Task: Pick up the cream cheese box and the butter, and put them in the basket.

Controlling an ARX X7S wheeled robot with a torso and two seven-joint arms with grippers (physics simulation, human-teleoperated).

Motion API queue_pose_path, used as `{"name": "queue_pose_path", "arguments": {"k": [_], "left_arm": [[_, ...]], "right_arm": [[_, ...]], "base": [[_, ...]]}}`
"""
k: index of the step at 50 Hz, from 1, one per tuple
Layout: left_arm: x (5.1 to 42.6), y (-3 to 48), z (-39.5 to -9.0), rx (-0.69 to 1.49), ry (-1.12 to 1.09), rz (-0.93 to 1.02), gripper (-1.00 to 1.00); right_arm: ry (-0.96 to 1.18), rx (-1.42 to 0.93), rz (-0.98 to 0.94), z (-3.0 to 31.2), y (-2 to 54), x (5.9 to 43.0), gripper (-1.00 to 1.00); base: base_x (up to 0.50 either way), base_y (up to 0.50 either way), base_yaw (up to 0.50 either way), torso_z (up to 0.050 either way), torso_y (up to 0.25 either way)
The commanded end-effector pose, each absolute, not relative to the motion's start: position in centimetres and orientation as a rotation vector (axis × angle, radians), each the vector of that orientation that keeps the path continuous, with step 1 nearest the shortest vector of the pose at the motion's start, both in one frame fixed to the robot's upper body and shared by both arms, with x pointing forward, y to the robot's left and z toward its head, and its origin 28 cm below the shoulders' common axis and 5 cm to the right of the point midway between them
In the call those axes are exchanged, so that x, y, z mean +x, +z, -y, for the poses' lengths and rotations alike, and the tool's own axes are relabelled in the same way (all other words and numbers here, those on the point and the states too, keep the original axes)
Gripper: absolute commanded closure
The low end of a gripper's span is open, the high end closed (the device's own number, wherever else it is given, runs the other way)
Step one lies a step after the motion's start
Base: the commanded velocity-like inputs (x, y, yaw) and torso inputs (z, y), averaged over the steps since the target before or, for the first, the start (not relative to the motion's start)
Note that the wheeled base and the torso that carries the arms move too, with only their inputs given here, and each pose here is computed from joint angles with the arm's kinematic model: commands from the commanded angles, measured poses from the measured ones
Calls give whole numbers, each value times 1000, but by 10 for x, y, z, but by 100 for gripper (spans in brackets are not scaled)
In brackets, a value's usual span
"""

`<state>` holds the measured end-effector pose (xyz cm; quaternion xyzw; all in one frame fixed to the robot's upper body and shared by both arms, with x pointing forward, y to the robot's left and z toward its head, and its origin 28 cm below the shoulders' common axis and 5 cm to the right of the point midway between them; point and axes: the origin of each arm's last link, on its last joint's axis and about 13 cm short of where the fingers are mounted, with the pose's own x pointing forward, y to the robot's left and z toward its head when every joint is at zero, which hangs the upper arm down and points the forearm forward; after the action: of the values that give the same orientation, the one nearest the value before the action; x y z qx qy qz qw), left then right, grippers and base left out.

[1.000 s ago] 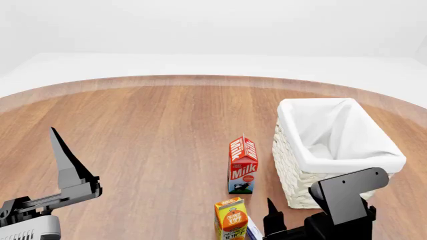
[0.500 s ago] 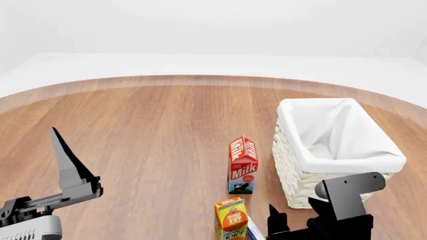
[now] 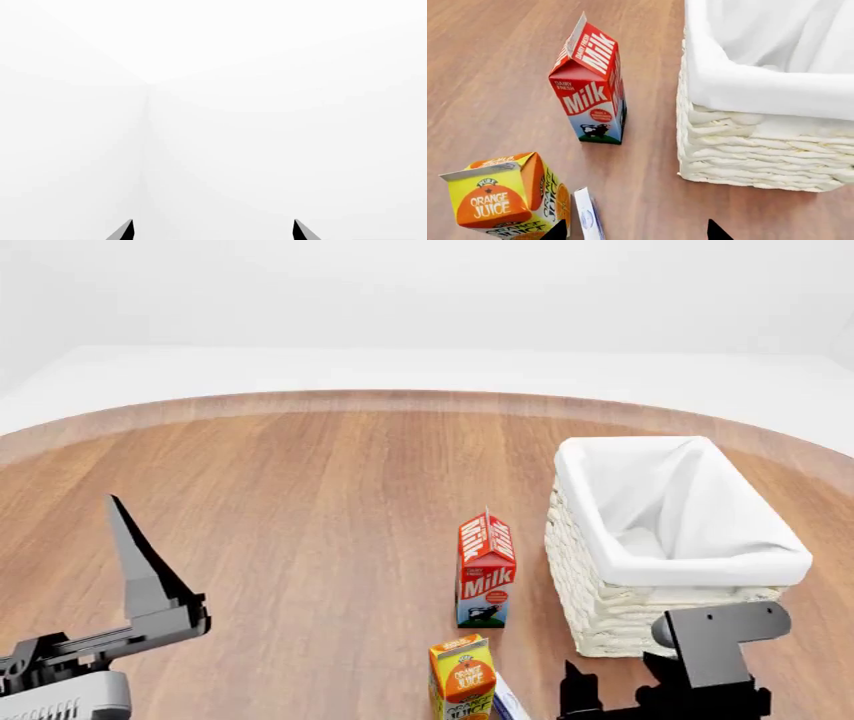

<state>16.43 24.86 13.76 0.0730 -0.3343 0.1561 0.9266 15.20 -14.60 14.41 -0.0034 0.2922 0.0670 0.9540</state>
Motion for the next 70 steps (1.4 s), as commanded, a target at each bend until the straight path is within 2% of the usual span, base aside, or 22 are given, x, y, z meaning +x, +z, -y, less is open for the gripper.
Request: {"name": "queue_pose_path", "arguments": {"k": [1, 15, 38, 53, 70], "left_arm": [[165, 137, -248, 152, 318, 683, -100], [165, 136, -248, 155, 316, 681, -100], [167, 133, -247, 154, 308, 675, -100], [168, 131, -246, 154, 306, 669, -100], [168, 131, -246, 156, 305, 668, -100]], "right_arm": [[109, -14, -628, 151, 134, 153, -100], [75, -20, -672, 156, 120, 157, -100], [204, -120, -734, 152, 106, 155, -100], [200, -152, -731, 155, 101, 166, -100], [261, -179, -762, 143, 90, 166, -100]], "base": [[0, 0, 0, 0, 0], [0, 0, 0, 0, 0], [0, 0, 0, 0, 0], [0, 0, 0, 0, 0], [0, 0, 0, 0, 0]]}}
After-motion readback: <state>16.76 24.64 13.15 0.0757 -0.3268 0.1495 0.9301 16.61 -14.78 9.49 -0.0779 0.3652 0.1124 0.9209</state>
